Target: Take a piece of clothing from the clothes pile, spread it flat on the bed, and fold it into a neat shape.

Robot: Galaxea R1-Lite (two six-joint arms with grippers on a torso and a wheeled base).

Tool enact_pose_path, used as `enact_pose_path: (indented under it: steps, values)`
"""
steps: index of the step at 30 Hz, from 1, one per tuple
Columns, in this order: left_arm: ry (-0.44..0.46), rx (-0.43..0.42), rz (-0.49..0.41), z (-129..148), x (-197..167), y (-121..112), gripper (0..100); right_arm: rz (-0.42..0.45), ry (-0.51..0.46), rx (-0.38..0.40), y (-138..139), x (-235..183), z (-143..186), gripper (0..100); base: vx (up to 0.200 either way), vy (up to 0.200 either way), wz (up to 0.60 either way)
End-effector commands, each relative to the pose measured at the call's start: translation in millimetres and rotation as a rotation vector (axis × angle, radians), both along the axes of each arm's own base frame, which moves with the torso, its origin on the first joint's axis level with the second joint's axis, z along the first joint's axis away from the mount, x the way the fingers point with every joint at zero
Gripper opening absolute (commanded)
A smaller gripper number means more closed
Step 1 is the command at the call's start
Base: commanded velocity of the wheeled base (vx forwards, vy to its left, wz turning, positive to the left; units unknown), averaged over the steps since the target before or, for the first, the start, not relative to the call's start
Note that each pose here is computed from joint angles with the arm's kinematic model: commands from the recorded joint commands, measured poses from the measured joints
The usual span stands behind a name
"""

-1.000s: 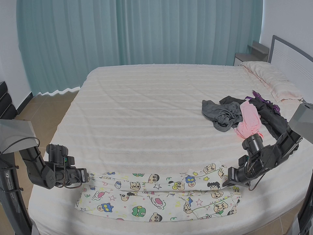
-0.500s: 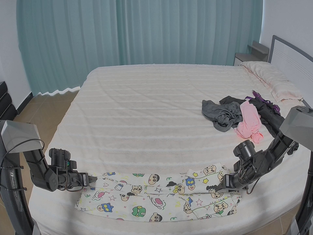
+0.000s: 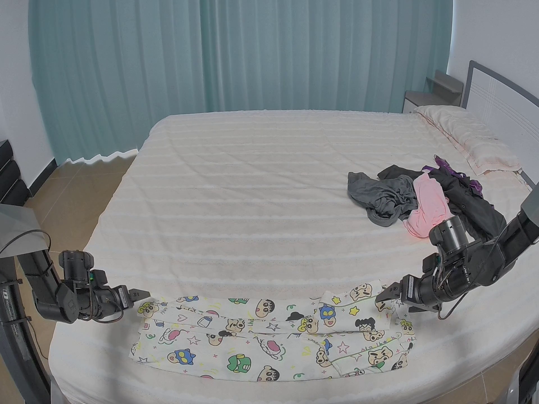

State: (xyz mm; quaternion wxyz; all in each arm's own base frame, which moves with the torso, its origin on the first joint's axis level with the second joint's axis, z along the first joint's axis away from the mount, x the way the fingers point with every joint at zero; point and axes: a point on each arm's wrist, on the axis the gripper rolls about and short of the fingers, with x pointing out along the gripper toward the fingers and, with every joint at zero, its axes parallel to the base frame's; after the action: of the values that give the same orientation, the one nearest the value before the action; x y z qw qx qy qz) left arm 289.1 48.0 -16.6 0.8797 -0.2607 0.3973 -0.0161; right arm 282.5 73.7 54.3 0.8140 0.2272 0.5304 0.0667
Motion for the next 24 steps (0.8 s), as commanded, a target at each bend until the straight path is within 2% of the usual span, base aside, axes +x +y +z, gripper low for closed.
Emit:
enact_pose_path:
  steps: [1,2,3,4,5,8,11,13,14,24]
  values:
    - [-0.061,-0.232,0.098,37,-5,1,100,0.006,-0.072,0.160,27,3,13,100,0.000,0.000,0.00]
    - [-0.042,-0.357,0.138,46,-3,-8,100,0.004,-0.096,0.191,40,13,-3,100,0.000,0.000,0.00]
    - [-0.035,-0.398,0.154,48,-3,-14,100,0.010,-0.103,0.196,45,16,-12,100,0.000,0.000,0.00]
    - [-0.035,-0.398,0.154,48,-3,-14,100,0.010,-0.103,0.196,45,16,-12,100,0.000,0.000,0.00]
    - [-0.036,-0.454,0.184,51,-2,-20,100,0.013,-0.114,0.197,49,22,-29,100,0.000,0.000,0.00]
    - [-0.059,-0.508,0.208,50,-5,-22,100,0.003,-0.153,0.223,50,30,-39,100,0.000,0.000,0.00]
    - [-0.095,-0.514,0.207,50,-4,-22,100,-0.011,-0.166,0.255,51,31,-38,100,0.000,0.000,0.00]
    - [-0.111,-0.509,0.204,40,-4,-21,100,0.005,-0.156,0.330,54,28,-39,100,0.000,0.000,0.00]
    - [-0.108,-0.508,0.204,36,-4,-21,100,0.015,-0.156,0.342,53,27,-42,100,0.000,0.000,0.00]
    - [-0.134,-0.495,0.195,24,-4,-25,100,0.010,-0.191,0.329,48,33,-66,100,0.000,0.000,0.00]
